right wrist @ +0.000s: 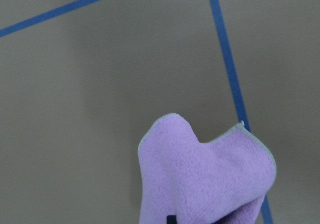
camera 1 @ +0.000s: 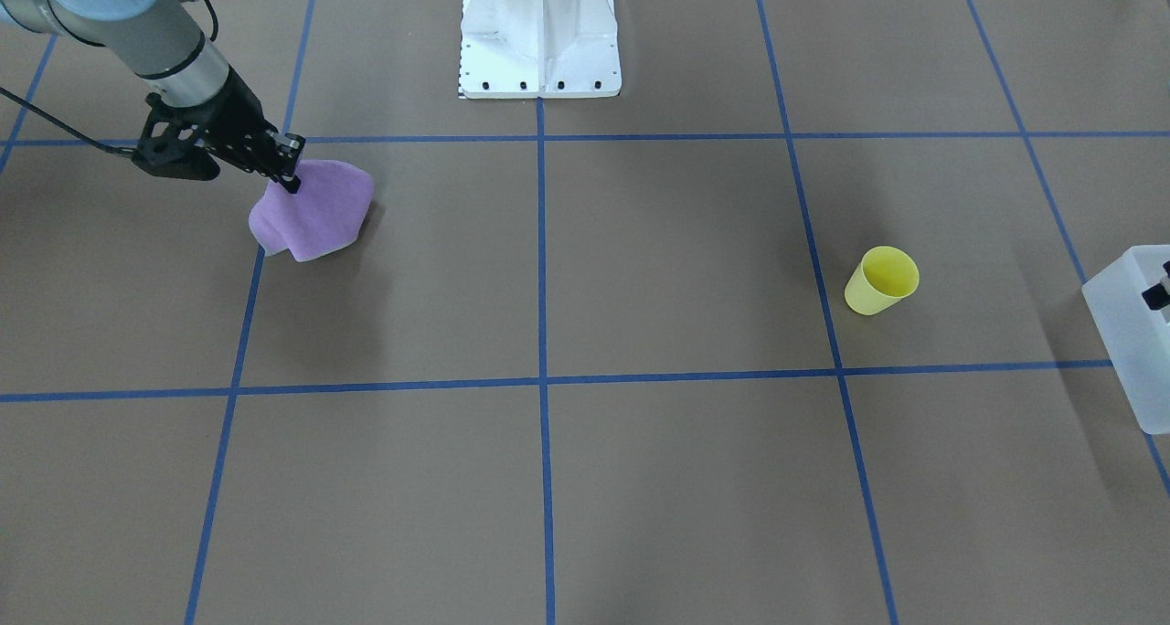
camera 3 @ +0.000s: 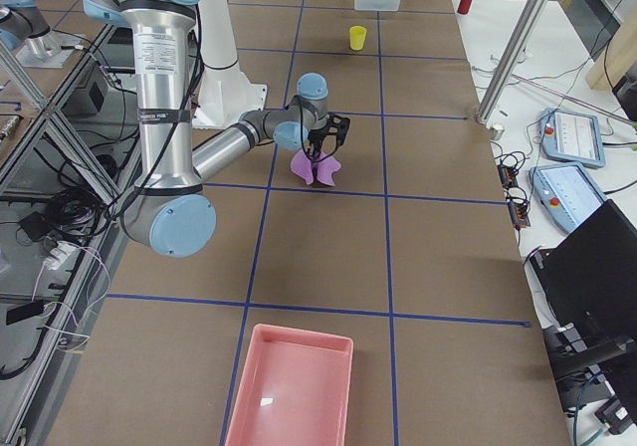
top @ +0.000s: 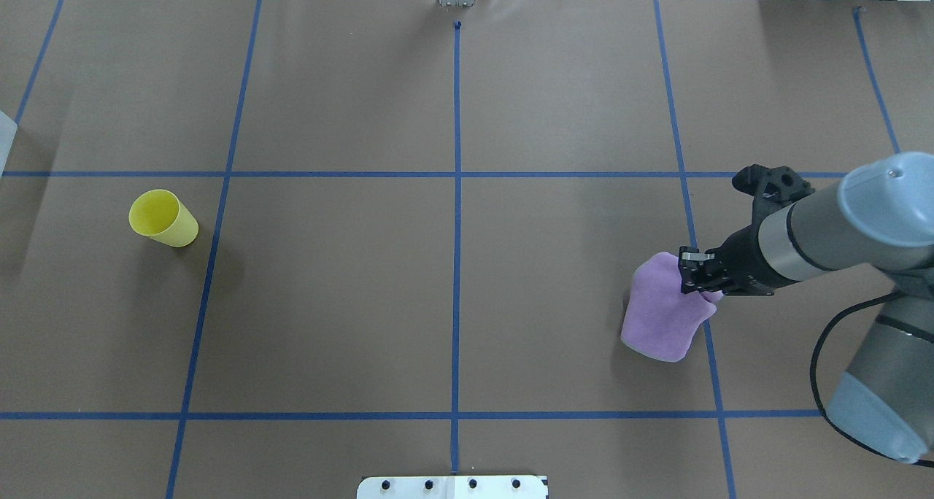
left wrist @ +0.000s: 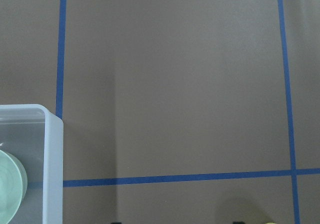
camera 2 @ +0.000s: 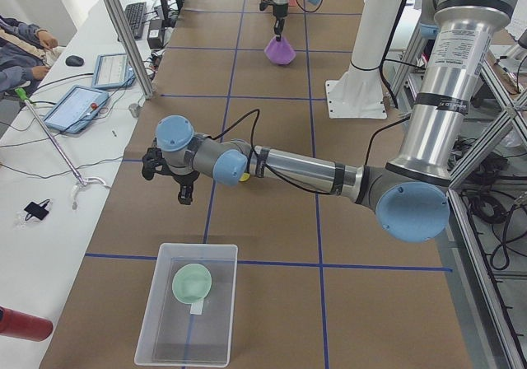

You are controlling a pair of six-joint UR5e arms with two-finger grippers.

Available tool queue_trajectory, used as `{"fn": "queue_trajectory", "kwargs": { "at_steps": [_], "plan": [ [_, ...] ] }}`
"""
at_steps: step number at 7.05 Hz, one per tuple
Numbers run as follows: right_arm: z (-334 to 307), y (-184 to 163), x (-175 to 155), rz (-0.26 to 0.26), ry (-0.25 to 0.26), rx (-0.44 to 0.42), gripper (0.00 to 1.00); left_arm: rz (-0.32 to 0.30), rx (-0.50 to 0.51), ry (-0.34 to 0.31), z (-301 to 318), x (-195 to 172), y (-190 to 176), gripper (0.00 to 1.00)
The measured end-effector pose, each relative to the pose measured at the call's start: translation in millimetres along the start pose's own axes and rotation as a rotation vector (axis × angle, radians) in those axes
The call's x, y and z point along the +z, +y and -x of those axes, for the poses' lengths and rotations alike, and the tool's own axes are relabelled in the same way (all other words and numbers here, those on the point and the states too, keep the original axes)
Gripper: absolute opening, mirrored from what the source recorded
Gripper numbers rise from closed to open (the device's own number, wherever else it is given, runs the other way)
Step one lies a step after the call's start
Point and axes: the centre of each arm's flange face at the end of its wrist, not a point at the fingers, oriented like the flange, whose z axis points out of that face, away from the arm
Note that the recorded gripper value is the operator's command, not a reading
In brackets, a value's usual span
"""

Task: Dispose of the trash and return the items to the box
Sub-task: 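Lift the cloth toward the pink bin while left gripper reaches the cup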

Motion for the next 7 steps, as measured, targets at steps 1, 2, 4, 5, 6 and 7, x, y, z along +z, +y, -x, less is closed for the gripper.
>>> {"fn": "queue_trajectory", "kwargs": {
  "at_steps": [1,2,4,5,6,7],
  "plan": [
    [-17,-10,-47,0.002,0.027,-0.021,0.00,0.009,-0.008,-0.006,-13,17,4,0.79],
    [-46,-24,-84,-0.004,0.054,-0.063,0.00,0.003,-0.015,-0.010,-29,38,12,0.79],
    [-128,-61,-142,-0.017,0.114,-0.171,0.00,-0.002,-0.039,0.013,-64,81,35,0.78],
    [-167,-76,-168,-0.017,0.153,-0.218,0.00,0.011,-0.033,0.022,-86,99,47,0.78],
    [-201,-87,-189,-0.012,0.182,-0.258,0.00,0.026,-0.018,0.025,-108,115,59,0.78],
    [-229,-97,-202,-0.009,0.198,-0.281,0.00,0.034,0.001,0.016,-129,130,71,0.75]
  ]
}}
